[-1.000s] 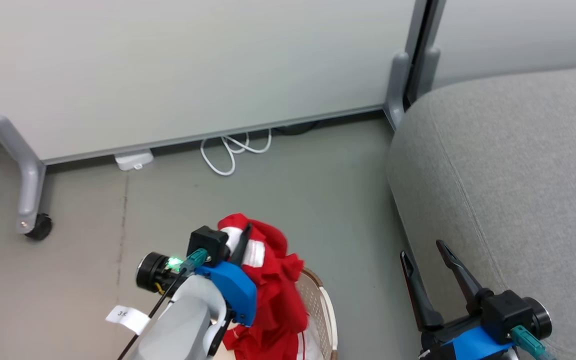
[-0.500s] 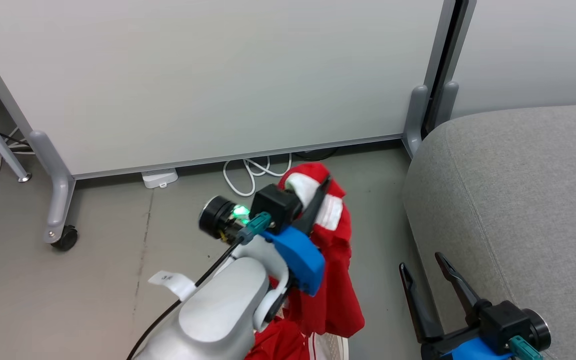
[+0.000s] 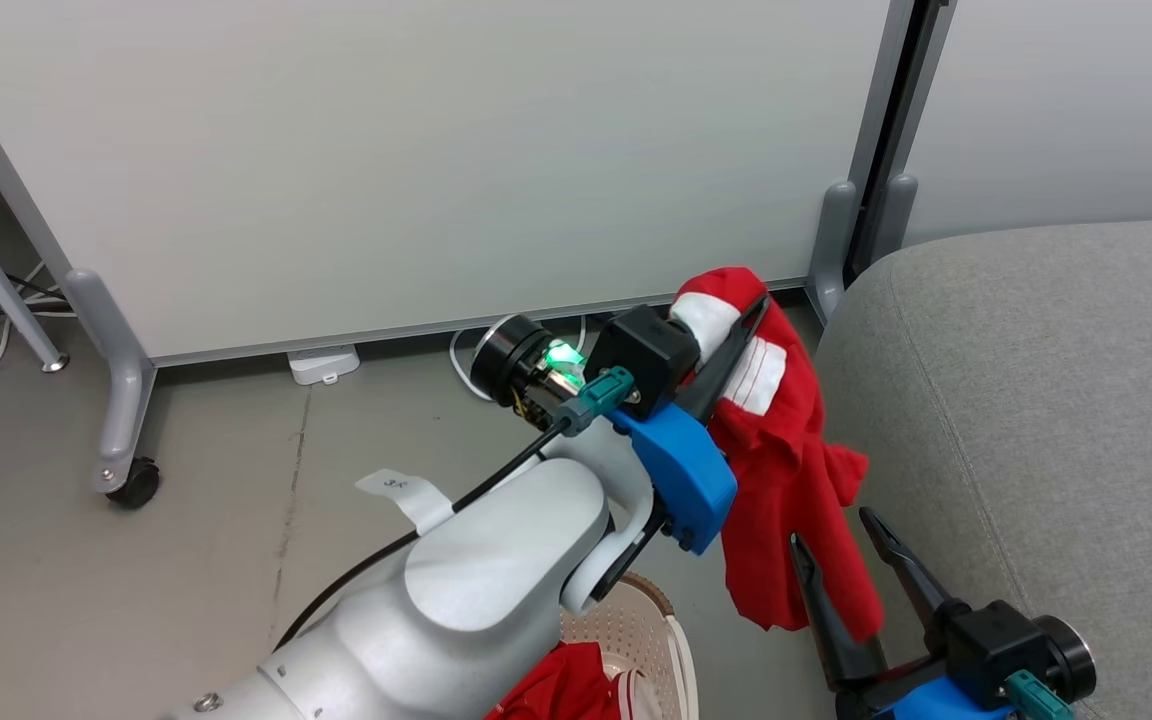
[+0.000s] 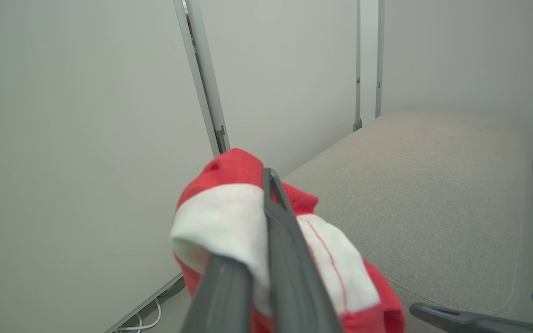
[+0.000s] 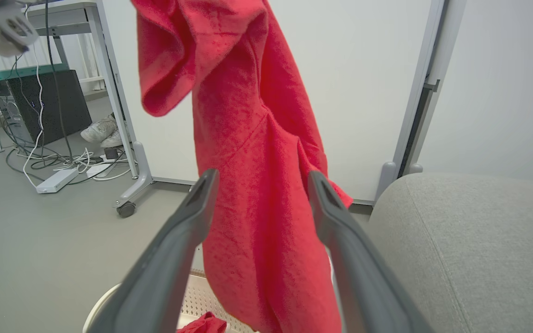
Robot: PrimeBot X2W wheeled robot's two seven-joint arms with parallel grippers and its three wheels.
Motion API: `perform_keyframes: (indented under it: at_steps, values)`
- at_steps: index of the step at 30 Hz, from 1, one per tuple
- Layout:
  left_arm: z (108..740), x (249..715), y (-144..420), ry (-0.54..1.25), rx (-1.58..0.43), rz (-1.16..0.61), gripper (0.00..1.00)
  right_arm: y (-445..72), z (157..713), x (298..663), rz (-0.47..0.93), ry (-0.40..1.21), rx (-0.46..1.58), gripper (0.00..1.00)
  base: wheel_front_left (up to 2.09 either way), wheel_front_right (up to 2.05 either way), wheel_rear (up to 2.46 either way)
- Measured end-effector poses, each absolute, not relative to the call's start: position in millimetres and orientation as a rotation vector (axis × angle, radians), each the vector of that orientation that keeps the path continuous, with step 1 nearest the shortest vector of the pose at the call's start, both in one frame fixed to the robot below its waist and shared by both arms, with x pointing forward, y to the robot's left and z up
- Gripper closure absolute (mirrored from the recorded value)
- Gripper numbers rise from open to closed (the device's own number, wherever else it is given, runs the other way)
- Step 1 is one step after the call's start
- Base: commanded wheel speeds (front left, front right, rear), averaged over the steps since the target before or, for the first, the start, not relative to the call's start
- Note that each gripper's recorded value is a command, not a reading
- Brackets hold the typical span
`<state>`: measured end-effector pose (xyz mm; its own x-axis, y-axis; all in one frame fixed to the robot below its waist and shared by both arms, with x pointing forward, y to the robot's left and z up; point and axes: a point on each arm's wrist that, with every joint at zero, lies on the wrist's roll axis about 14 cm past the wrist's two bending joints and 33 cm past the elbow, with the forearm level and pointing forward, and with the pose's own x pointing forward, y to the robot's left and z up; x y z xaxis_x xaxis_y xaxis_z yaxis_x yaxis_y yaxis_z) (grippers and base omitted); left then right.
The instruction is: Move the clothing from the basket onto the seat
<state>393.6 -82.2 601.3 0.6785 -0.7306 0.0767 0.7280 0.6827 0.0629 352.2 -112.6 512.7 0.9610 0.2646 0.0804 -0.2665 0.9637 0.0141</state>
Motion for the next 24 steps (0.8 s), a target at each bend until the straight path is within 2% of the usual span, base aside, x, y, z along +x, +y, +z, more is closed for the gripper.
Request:
perform_keyframes:
  at_steps: [12, 24]
  values:
    - [602.3, 391.5, -90.2, -0.095, 0.013, -0.837, 1.0, -105.2, 509.9, 351.1, 0.291, -0.058, 0.02, 0.0, 0.0, 0.0, 0.0]
    - [596.4, 390.5, -95.1, -0.057, -0.031, -0.852, 1.0, -86.1, 516.4, 374.2, 0.35, -0.02, -0.001, 0.0, 0.0, 0.0, 0.0]
